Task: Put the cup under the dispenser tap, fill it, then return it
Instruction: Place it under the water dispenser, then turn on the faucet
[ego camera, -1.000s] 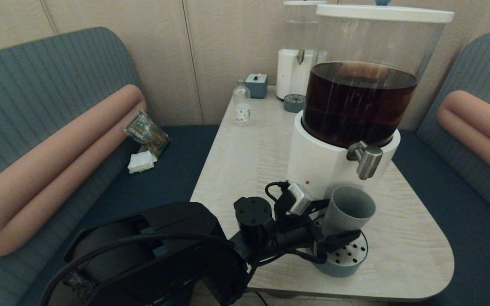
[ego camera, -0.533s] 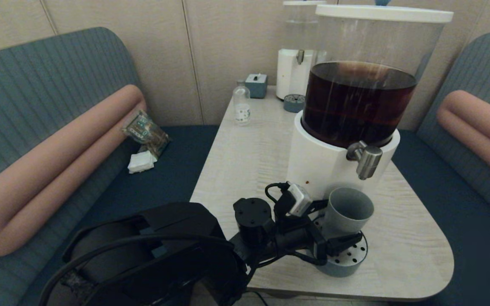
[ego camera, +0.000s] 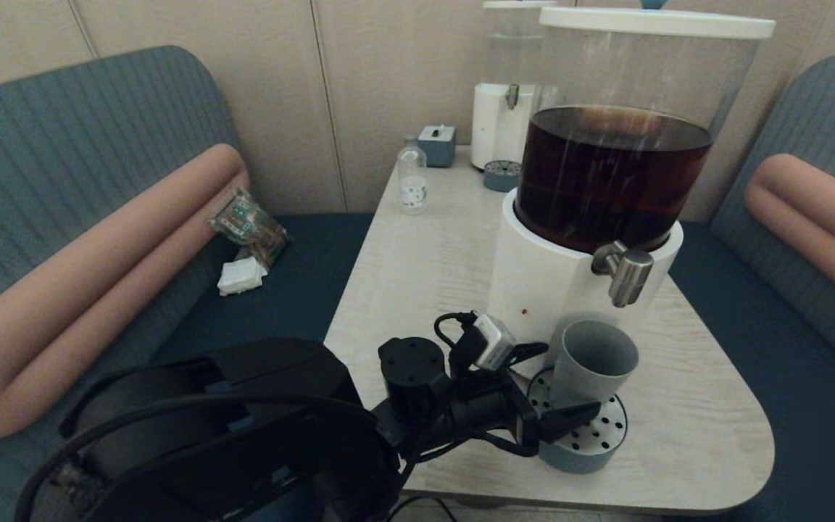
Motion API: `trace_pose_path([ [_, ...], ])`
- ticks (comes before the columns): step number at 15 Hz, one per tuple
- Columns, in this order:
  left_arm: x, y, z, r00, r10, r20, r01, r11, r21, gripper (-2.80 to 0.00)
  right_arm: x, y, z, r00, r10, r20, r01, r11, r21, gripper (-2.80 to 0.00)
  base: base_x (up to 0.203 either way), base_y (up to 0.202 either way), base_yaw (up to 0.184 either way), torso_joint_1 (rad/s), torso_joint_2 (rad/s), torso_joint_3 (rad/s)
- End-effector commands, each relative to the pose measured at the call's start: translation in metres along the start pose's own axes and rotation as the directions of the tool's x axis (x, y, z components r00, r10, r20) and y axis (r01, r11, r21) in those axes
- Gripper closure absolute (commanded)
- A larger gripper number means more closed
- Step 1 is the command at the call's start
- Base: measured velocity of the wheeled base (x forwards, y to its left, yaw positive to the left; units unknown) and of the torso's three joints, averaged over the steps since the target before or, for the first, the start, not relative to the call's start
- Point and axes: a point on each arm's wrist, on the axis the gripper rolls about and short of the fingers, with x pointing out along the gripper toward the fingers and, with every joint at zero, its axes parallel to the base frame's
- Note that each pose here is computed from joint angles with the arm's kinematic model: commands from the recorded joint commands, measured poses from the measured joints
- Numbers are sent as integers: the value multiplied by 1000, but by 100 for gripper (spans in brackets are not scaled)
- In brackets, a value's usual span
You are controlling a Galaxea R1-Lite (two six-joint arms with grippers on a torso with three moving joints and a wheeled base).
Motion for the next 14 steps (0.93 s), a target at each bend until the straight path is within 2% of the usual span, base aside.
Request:
trace_pose_path([
  [1, -5, -4, 11, 1000, -10, 13, 9, 1000, 6, -280, 0, 0, 0, 1000, 0, 0, 0, 1000, 0, 0, 0, 0, 0, 0, 0, 0],
  [7, -46, -28, 29, 998, -6, -61, 4, 999, -32, -280, 0, 0, 0, 1000, 0, 0, 0, 1000, 0, 0, 0, 0, 0, 0, 0, 0],
  [10, -79, -45, 49, 997, 7, -83, -11, 999, -43, -280, 0, 0, 0, 1000, 0, -1, 0, 1000, 0, 0, 0, 0, 0, 0, 0, 0],
  [12, -102, -52, 70, 997, 57, -61, -59, 998, -30, -280, 0, 0, 0, 1000, 0, 0, 0, 1000, 0, 0, 0, 0, 0, 0, 0, 0],
  [13, -113, -55, 78, 994, 92, -50, -93, 995, -26, 0, 0, 0, 0, 1000, 0, 0, 0, 1000, 0, 0, 0, 0, 0, 0, 0, 0],
  [14, -127, -58, 89, 992, 122, -29, -123, 992, -18, 0, 0, 0, 0, 1000, 0, 0, 0, 1000, 0, 0, 0, 0, 0, 0, 0, 0],
])
